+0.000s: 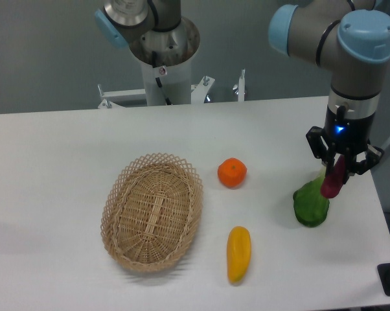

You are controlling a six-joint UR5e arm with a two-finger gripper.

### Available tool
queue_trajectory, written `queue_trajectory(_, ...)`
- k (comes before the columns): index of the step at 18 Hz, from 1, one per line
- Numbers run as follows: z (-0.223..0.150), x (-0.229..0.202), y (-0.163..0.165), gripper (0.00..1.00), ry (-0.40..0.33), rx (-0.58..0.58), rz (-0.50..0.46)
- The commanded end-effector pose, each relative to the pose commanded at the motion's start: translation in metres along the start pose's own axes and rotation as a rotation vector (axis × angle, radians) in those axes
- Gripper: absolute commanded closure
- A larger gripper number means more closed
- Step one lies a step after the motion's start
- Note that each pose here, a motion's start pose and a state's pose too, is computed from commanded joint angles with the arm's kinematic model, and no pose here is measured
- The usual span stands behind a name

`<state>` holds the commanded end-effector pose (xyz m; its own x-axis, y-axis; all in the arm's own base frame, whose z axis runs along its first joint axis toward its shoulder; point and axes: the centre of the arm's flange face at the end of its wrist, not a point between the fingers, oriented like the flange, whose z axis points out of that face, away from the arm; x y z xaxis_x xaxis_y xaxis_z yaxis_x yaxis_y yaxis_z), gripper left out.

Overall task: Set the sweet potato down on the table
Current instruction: 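Lift the held purple sweet potato and move it beside the green pepper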

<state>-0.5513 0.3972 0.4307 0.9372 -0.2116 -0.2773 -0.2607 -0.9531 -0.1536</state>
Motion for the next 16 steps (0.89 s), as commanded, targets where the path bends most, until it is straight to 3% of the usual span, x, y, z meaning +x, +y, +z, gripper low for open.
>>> queue_trajectory(11, 0.018, 0.002, -0.007, 0.76, 0.02, -0.003, -0.006)
queue_trajectory(16, 0.059, 0.016, -0.037, 0.76, -0.061, 0.012, -0.088)
